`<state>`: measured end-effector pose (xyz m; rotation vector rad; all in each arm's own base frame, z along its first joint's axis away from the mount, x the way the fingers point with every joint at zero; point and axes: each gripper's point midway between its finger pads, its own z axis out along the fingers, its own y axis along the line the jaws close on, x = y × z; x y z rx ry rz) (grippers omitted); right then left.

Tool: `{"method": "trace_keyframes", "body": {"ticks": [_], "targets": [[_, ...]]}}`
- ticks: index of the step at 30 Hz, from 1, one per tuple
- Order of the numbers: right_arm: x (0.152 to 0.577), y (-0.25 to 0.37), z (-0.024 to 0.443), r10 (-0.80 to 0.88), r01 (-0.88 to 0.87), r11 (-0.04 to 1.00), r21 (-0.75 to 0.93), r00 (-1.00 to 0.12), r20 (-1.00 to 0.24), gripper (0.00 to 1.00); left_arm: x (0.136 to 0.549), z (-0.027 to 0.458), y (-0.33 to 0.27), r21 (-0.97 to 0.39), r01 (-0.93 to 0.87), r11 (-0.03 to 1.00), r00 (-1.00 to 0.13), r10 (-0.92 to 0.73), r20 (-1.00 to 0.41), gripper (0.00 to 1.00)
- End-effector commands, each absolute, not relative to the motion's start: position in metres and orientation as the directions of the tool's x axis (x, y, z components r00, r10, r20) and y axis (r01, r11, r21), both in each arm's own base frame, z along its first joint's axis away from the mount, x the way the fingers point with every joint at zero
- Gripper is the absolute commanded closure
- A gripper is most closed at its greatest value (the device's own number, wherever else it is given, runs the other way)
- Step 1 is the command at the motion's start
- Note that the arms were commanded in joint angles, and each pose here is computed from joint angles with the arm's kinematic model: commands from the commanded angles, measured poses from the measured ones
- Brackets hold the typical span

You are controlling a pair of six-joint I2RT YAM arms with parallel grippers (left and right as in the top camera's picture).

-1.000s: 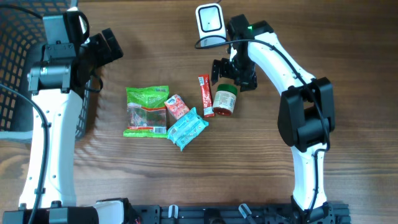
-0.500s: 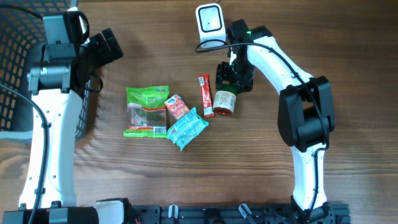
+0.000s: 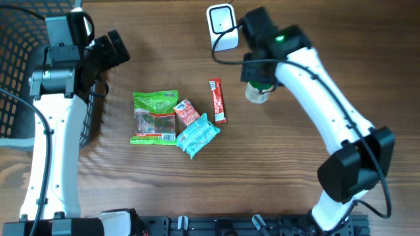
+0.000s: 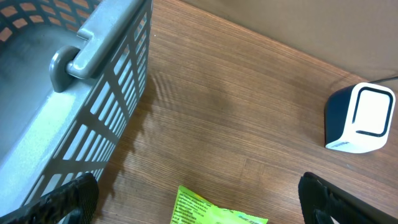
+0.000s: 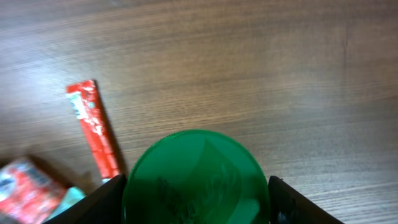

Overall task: Scan the item barcode
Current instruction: 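Lift the jar with the right gripper toward the white scanner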

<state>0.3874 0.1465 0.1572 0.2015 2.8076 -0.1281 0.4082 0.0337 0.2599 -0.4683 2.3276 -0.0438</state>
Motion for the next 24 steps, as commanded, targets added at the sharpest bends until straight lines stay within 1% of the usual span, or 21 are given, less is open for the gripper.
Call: {"method": "trace_keyframes", "body": {"ticks": [1, 3, 5, 8, 9, 12, 13, 14, 15, 17, 19, 20, 22, 24], "targets": [[0.386, 0.140, 0.136, 0.165, 0.262, 0.950, -0.171, -0.884, -0.438, 0.37, 0.408, 0.267, 0.036, -0.165, -0.316, 0.934, -0.641, -0.339, -0.689, 0.00], [0.386, 0.144, 0.107, 0.148, 0.257, 0.950, -0.177, -0.871, -0.469, 0.36, 0.408, 0.267, 0.036, -0.165, -0.316, 0.934, -0.641, -0.339, -0.689, 0.00], [0.387, 0.144, 0.088, 0.152, 0.259, 0.952, -0.165, -0.863, -0.482, 0.37, 0.408, 0.267, 0.036, -0.165, -0.316, 0.934, -0.641, -0.339, -0.689, 0.00], [0.386, 0.144, 0.082, 0.152, 0.259, 0.952, -0.162, -0.862, -0.484, 0.36, 0.408, 0.267, 0.036, -0.165, -0.316, 0.934, -0.641, -0.339, -0.689, 0.00], [0.386, 0.145, 0.082, 0.143, 0.248, 0.955, -0.164, -0.866, -0.479, 0.31, 0.408, 0.267, 0.036, -0.165, -0.316, 0.934, -0.641, -0.339, -0.689, 0.00], [0.380, 0.157, 0.077, 0.089, 0.157, 0.979, -0.130, -0.902, -0.422, 0.02, 0.408, 0.267, 0.036, -0.165, -0.316, 0.934, -0.641, -0.339, -0.689, 0.00], [0.380, 0.163, 0.078, 0.056, 0.106, 0.989, -0.104, -0.914, -0.401, 0.00, 0.408, 0.267, 0.036, -0.165, -0.316, 0.934, -0.641, -0.339, -0.689, 0.00], [0.380, 0.177, 0.091, -0.005, -0.003, 1.000, -0.007, -0.935, -0.354, 0.00, 0.408, 0.267, 0.036, -0.165, -0.316, 0.934, -0.641, -0.339, -0.689, 0.00], [0.380, 0.179, 0.107, -0.007, -0.028, 0.998, 0.062, -0.945, -0.328, 0.00, 0.408, 0.267, 0.036, -0.165, -0.316, 0.934, -0.641, -0.339, -0.689, 0.00], [0.381, 0.170, 0.145, 0.038, -0.012, 0.986, 0.164, -0.955, -0.293, 0.00, 0.408, 0.267, 0.036, -0.165, -0.316, 0.934, -0.641, -0.339, -0.689, 0.00], [0.383, 0.147, 0.171, 0.092, 0.040, 0.982, 0.187, -0.957, -0.275, 0.00, 0.408, 0.267, 0.036, -0.165, -0.316, 0.934, -0.641, -0.339, -0.689, 0.00], [0.379, 0.141, 0.171, 0.102, 0.053, 0.980, 0.190, -0.962, -0.254, 0.00, 0.408, 0.267, 0.036, -0.165, -0.316, 0.934, -0.641, -0.339, -0.689, 0.00], [0.367, 0.144, 0.163, 0.014, -0.030, 0.977, 0.209, -0.978, -0.206, 0.00, 0.408, 0.267, 0.036, -0.165, -0.316, 0.934, -0.641, -0.339, -0.689, 0.00], [0.359, 0.145, 0.148, -0.008, -0.042, 0.980, 0.196, -0.985, -0.175, 0.00, 0.408, 0.267, 0.036, -0.165, -0.316, 0.934, -0.641, -0.339, -0.689, 0.00]]}}
